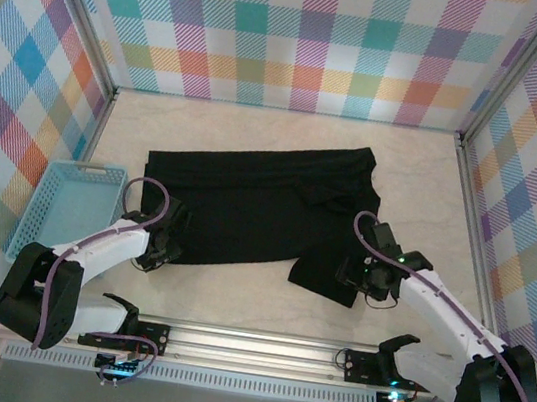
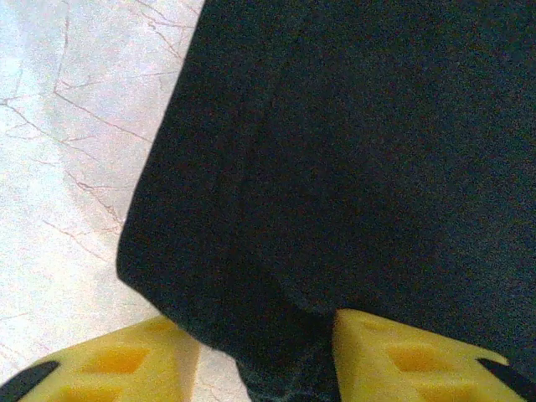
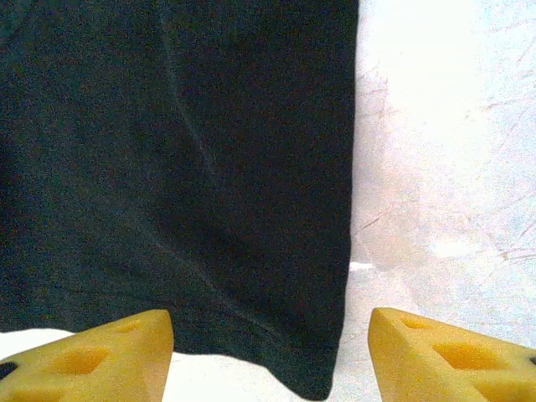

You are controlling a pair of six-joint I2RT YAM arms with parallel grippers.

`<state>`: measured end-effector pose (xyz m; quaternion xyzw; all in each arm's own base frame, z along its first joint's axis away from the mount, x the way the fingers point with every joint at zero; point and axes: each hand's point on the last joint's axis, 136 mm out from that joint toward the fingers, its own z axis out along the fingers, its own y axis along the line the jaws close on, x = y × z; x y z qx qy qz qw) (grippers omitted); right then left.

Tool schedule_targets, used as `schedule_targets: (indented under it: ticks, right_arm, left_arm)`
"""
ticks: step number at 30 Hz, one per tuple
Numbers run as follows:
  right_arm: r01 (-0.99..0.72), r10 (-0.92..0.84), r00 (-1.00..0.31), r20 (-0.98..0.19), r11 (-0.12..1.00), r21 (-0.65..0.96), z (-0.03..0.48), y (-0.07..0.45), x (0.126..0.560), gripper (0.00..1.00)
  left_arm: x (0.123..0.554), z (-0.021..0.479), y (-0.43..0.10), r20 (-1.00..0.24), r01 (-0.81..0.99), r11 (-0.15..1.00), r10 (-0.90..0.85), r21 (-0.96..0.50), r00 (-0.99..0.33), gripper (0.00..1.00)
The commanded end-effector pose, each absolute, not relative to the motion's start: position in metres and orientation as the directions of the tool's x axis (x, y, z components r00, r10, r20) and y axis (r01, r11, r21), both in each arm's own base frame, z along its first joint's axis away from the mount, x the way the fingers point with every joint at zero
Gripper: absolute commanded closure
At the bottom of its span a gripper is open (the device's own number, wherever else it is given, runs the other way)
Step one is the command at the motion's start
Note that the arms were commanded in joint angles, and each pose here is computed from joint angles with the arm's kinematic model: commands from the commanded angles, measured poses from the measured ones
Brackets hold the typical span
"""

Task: Fold the inside-out t-shirt

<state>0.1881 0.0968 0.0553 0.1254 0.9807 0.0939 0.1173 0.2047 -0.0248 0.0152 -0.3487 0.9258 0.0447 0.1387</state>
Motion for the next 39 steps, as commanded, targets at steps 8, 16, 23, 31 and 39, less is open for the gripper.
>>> schedule_targets:
  ticks: [8,16,23,31,39]
  right_arm:
    - [0.311,0.318,-0.94,-0.122,0.948,0.07,0.025,0.094,0.152,0.41]
    - [0.311,0.313,-0.944,-0.105,0.95,0.039,0.006,0.1,0.156,0.66]
    - [0.291,0.28,-0.924,-0.259,0.957,-0.004,0.042,0.082,0.174,1.0]
    - [0.334,0.275,-0.861,-0.428,0.94,-0.068,0.097,0.048,0.183,1.0]
    - [0.342,0.281,-0.836,-0.47,0.939,-0.047,0.111,0.046,0.189,1.0]
  left_arm:
    - [0.195,0.007,-0.022,-0.266,-0.663,0.748,-0.64,-0.004,-0.721,0.68]
    - [0.197,0.008,-0.024,-0.264,-0.654,0.757,-0.634,-0.015,-0.727,0.72]
    - [0.2,0.011,-0.035,-0.26,-0.63,0.775,-0.618,-0.043,-0.742,0.79]
    - [0.2,0.037,-0.054,-0.319,-0.599,0.798,-0.584,-0.061,-0.746,0.71]
    - [0.187,0.045,-0.023,-0.382,-0.656,0.755,-0.607,-0.002,-0.697,0.52]
